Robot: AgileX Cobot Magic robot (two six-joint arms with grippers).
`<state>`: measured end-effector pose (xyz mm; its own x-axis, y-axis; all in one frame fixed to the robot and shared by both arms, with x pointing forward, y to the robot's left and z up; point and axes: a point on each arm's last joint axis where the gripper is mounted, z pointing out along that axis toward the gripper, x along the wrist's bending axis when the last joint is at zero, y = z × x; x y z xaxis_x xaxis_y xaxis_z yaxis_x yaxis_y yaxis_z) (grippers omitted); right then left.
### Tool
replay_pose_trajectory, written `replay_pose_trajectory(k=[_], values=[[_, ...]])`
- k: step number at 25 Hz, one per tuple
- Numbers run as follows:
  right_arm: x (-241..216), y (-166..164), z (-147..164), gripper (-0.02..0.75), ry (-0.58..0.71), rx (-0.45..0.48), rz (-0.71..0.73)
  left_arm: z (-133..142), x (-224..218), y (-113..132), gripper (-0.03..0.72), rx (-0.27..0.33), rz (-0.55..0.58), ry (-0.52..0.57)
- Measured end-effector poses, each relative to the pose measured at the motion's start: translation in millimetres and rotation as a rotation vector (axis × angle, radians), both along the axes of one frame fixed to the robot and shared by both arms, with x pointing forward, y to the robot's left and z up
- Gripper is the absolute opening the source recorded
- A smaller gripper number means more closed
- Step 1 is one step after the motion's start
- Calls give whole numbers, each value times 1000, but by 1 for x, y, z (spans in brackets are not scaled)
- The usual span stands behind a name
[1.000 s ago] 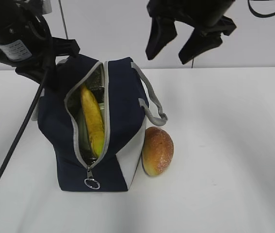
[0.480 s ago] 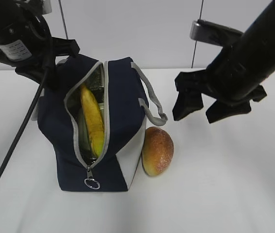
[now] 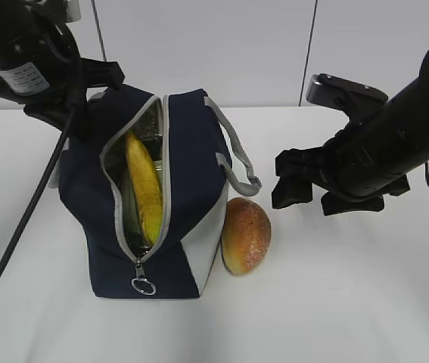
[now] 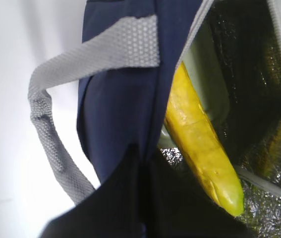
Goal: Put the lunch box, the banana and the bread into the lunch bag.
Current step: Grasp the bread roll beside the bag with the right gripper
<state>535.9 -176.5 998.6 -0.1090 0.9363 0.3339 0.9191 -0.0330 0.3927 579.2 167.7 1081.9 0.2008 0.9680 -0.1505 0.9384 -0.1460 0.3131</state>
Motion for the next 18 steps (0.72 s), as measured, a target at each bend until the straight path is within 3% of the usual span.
replay_pose_trajectory(k=[6,11,18], values=[[9,11,-32,604,74,44,73,0,0,0,-3,0,0,0],[15,20,-41,643,57,123,98,0,0,0,-3,0,0,0],[26,23,-61,646,80,125,74,0,0,0,-3,2,0,2]])
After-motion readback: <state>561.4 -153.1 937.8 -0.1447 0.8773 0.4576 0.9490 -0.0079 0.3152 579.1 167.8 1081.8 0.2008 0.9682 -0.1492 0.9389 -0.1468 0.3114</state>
